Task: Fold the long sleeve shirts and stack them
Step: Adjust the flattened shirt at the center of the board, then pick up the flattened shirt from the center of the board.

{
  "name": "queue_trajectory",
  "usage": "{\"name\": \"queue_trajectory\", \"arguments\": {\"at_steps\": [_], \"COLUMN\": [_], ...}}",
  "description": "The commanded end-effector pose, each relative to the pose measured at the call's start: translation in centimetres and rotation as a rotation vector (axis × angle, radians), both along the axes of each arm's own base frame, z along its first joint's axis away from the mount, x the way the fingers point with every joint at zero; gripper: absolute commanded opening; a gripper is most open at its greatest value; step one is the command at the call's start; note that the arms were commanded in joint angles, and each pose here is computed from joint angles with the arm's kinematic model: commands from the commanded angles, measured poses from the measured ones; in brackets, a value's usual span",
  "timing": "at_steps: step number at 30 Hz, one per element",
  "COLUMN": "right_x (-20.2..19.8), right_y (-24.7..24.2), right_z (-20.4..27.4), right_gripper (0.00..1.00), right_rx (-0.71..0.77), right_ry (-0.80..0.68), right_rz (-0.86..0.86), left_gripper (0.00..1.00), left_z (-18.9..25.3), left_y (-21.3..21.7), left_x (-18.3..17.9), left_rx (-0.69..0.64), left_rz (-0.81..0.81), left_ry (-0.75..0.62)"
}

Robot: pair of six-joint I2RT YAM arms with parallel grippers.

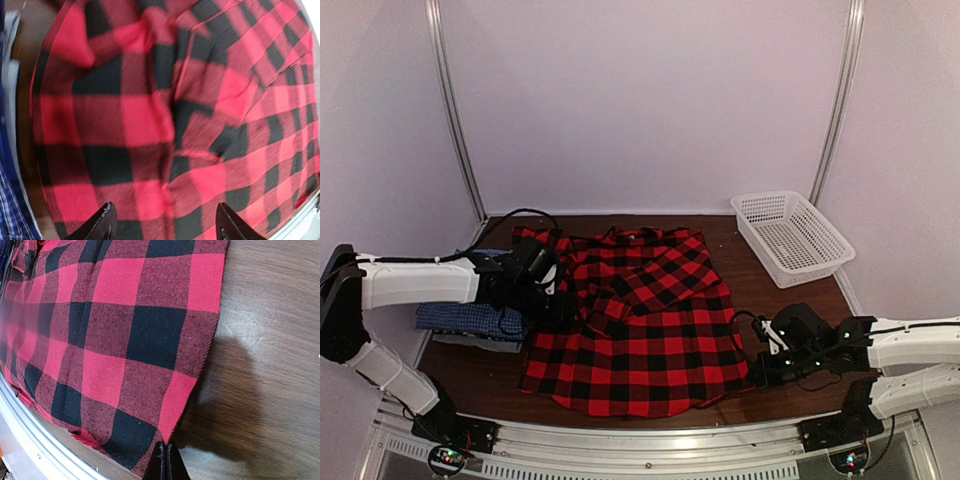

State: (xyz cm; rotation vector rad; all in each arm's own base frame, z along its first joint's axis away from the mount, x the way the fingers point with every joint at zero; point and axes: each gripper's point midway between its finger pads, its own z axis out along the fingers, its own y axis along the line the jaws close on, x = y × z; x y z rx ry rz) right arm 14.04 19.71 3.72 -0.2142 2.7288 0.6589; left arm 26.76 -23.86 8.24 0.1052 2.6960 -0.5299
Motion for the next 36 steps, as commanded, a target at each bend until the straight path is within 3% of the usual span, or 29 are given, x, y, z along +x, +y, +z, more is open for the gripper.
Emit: {"name": "queue_trajectory", "arguments": {"at_steps": [1,11,21,26,36], "right_x": [0.4,1.2,1.2,1.5,3.3], "right_y": [-1.1,-1.9,-2.0,-2.6,-1.7], "right_z": [-0.2,0.3,0.4,0.9,3.8], "right_gripper": [0.00,0.00,0.00,0.00,0.00], "right_rx": [-0.052,-0.093,-0.017,-0.022,-0.024], "right_ry": [-0.025,-0.048,-0.053,-0.091,-0.167], "right_rz": [-0.039,-0.094,-0.163,-0.174,-0.170], "left_gripper": [0.69,0.69,0.69,0.71,0.72], "left_z": [-1.8,-6.5,-7.2,-3.8,4.2], "left_y": [1.6,3.7,4.9,4.5,-1.4], "left_x": [-2.1,-8.1,-13.1,-11.9,-6.3], "left_rx": [0.002,0.036,0.065,0.015,-0.077], "left_rz": [0.036,0.080,0.083,0.060,-0.025], "left_ry": [0.055,0.200,0.249,0.148,-0.056]}}
